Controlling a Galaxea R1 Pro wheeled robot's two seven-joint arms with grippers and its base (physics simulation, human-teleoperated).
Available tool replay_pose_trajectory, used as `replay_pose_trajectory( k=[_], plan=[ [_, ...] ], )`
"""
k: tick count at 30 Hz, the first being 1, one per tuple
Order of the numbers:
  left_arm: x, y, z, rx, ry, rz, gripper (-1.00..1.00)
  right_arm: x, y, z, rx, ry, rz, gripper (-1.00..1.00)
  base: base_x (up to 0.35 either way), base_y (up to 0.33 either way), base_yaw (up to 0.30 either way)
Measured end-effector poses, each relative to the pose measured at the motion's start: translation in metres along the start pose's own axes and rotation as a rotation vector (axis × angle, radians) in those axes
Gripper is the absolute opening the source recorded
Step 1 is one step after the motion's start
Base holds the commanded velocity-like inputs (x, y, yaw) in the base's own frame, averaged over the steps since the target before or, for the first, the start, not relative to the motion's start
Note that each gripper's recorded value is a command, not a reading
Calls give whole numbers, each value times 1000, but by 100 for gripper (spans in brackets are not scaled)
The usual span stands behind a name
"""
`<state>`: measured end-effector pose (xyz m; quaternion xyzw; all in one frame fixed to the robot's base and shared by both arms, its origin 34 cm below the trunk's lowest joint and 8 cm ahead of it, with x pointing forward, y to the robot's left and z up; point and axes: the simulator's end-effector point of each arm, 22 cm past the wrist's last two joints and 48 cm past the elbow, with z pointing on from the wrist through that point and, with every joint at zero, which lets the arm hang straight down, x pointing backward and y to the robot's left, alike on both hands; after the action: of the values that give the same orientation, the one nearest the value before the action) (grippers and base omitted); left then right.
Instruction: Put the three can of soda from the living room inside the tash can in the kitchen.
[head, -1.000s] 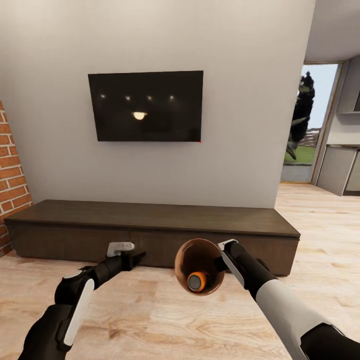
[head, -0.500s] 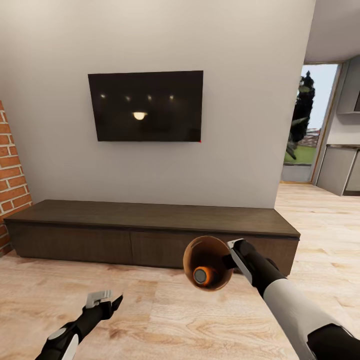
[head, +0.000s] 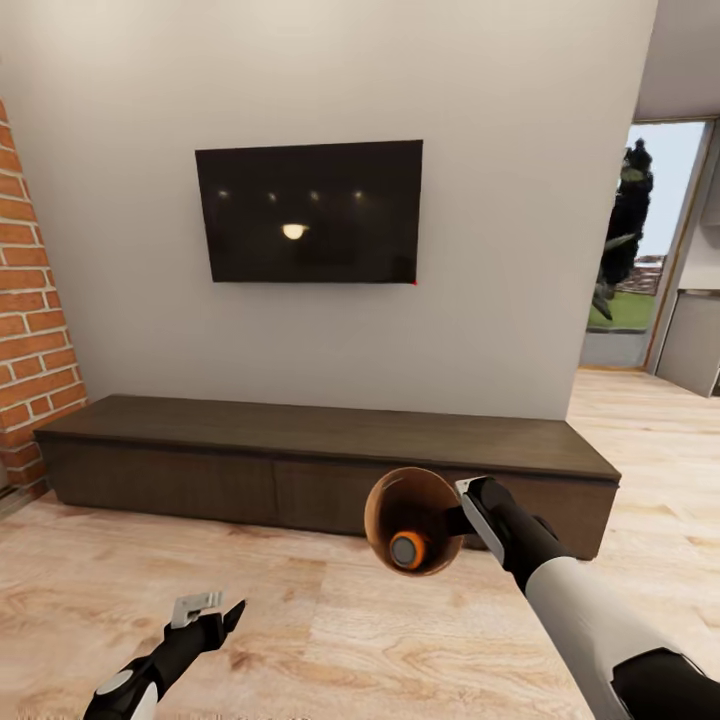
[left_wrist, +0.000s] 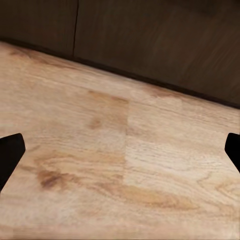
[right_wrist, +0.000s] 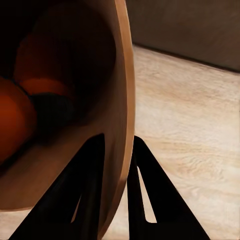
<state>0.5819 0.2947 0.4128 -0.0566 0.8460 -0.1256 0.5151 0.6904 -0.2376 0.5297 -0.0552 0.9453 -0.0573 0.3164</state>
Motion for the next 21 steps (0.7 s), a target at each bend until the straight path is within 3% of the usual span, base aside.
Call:
replay_pose_trajectory(
  k=[21],
  plan=[
    [-4, -2, 1, 1, -24, 7, 100, 0, 1, 0, 4, 0, -4, -100, 0, 0, 240]
  ],
)
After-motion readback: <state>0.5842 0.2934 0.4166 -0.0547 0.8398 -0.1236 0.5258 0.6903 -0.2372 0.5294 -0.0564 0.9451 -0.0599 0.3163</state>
